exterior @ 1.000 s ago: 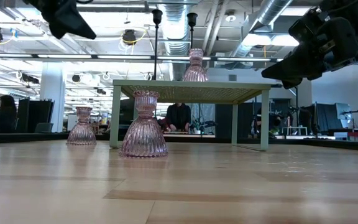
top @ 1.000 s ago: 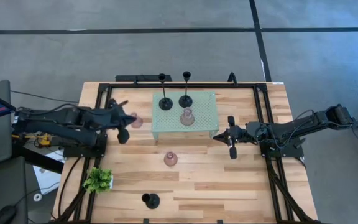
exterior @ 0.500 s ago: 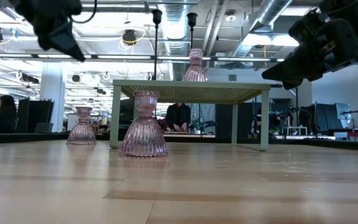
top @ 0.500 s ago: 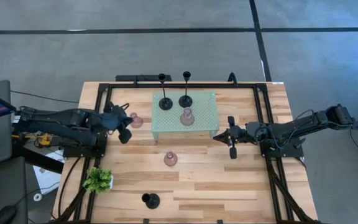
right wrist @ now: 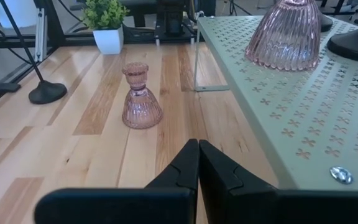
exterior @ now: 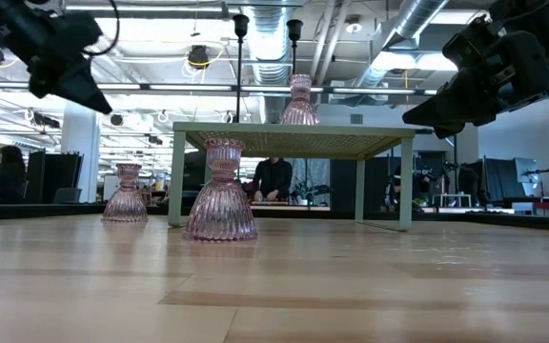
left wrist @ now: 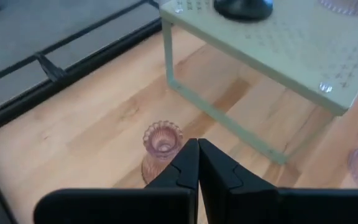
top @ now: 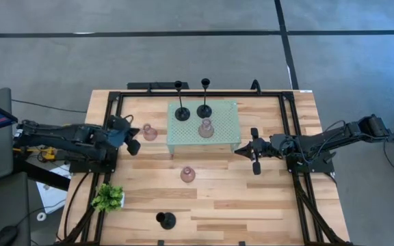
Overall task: Pick & Place candle stick holders
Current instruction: Put the top pink glass candle holder on the shelf
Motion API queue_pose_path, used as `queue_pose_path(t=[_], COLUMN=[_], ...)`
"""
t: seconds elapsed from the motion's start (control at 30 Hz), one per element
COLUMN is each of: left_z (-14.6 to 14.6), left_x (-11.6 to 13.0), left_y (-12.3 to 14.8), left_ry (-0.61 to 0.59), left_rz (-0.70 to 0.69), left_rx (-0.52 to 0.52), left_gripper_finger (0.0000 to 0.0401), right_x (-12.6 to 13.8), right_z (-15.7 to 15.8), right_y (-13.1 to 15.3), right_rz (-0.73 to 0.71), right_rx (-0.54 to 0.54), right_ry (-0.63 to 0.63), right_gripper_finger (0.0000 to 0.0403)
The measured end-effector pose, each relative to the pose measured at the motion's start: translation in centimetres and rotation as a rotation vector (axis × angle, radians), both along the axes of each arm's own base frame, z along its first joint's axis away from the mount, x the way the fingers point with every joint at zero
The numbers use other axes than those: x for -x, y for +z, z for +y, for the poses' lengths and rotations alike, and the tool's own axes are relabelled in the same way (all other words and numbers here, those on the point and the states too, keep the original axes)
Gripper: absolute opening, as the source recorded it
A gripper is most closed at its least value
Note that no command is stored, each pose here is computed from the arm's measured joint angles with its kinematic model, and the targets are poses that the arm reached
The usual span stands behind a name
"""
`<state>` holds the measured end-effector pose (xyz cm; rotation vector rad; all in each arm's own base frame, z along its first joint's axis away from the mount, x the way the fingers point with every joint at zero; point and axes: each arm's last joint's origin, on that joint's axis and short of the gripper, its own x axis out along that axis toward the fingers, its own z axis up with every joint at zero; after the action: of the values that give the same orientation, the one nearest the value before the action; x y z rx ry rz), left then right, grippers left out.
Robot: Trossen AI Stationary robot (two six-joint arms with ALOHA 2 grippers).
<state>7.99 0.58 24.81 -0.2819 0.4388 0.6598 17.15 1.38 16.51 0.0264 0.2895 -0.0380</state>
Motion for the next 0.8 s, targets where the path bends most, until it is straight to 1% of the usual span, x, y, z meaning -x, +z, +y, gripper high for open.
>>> queue_pose_path(t=[0.2, 0.4, 0.53, 0.63, 0.7, 0.8], left_z=[-0.2, -0.9, -1.5, -2.1, -2.3, -2.4], left_x=[0.7, 0.2, -0.6, -1.3, -1.7, -2.2], left_y=[-2.1, -4.5, -5.7, -6.6, -7.2, -8.0], left_ry=[0.021, 0.053, 0.092, 0.119, 0.157, 0.199], left_rz=[-0.058, -0.074, -0.075, -0.073, -0.073, -0.031], left_rx=[0.071, 0.189, 0.239, 0.233, 0.205, 0.166], left_gripper_finger=[0.0003, 0.0002, 0.0002, 0.0002, 0.0002, 0.0002], right_x=[0.0, 0.0, 0.0, 0.0, 0.0, 0.0], right_z=[0.0, 0.0, 0.0, 0.0, 0.0, 0.0], right_y=[-0.1, -0.1, -0.1, -0.1, -0.1, -0.1], right_rz=[0.014, 0.016, 0.016, 0.016, 0.016, 0.016], right_rx=[0.002, 0.011, 0.011, 0.011, 0.011, 0.011], right_ry=[-0.001, -0.002, -0.002, -0.002, -0.002, -0.002], right_gripper_finger=[0.0001, 0.0001, 0.0001, 0.0001, 0.0001, 0.0001])
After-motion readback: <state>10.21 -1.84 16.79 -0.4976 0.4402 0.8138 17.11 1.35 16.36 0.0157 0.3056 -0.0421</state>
